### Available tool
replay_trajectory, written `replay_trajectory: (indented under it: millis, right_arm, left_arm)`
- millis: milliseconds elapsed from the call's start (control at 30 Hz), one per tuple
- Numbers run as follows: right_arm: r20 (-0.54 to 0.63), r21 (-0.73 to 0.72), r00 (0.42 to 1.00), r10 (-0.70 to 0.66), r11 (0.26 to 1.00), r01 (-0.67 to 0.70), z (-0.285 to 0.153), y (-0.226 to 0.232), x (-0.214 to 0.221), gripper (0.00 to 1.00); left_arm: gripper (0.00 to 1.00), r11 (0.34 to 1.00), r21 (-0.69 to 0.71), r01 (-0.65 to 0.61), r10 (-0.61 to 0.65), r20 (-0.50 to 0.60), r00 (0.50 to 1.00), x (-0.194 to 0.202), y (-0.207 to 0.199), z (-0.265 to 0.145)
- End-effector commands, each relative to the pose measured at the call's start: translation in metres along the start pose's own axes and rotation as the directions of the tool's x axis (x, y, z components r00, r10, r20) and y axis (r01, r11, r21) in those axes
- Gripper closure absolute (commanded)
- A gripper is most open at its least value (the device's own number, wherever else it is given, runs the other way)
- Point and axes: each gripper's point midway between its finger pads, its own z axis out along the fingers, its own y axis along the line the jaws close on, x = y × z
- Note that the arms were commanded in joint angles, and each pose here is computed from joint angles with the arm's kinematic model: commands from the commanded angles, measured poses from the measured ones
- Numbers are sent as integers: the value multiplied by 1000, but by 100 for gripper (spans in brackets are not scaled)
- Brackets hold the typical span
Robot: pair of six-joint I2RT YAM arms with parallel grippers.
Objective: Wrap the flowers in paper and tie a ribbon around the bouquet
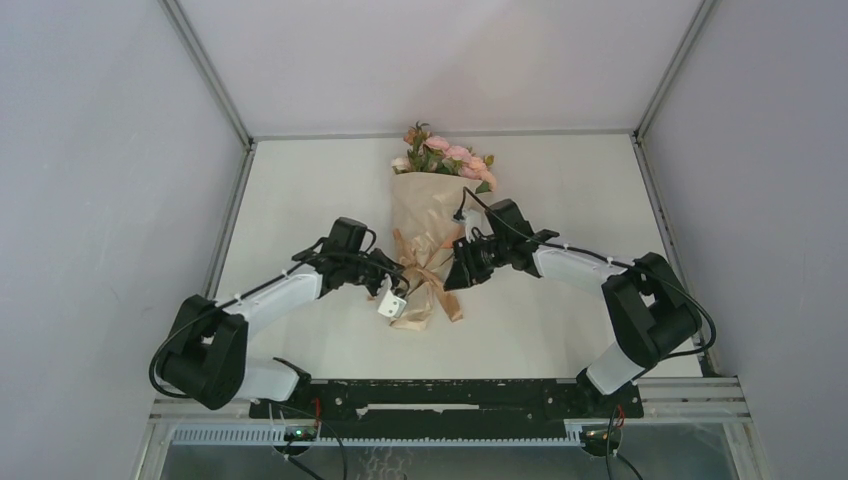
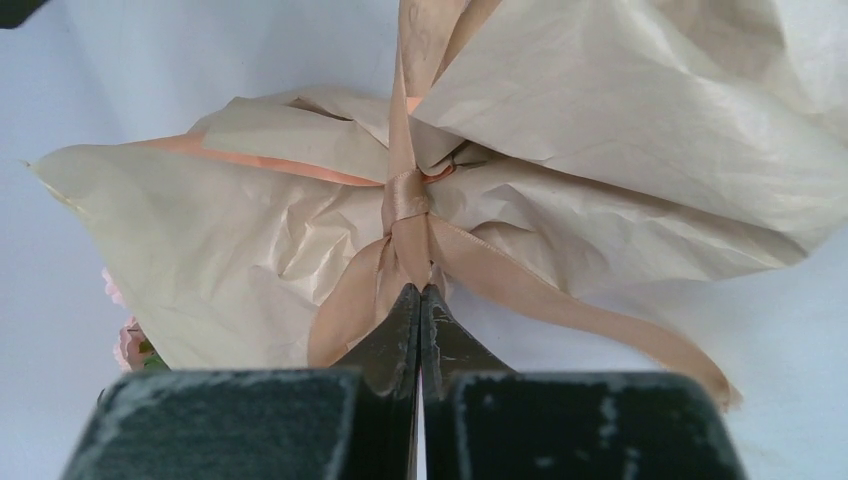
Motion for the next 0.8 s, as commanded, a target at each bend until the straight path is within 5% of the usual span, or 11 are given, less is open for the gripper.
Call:
replay_trajectory:
  millis: [0, 367, 767]
  right_arm:
    - [-21, 17, 999, -27, 999, 27, 7, -1, 0, 60]
    - [-83, 114, 996, -21, 993, 31, 22, -21, 24, 45]
    - [-74, 133, 995, -65, 988, 74, 7, -15, 21, 44]
  left_arm:
    - [100, 998, 48, 43, -43, 0, 999, -9, -20, -8]
    - [100, 986, 106, 126, -118, -78, 990, -2, -45, -20]
    - [100, 968, 98, 229, -221, -92, 971, 3, -54, -22]
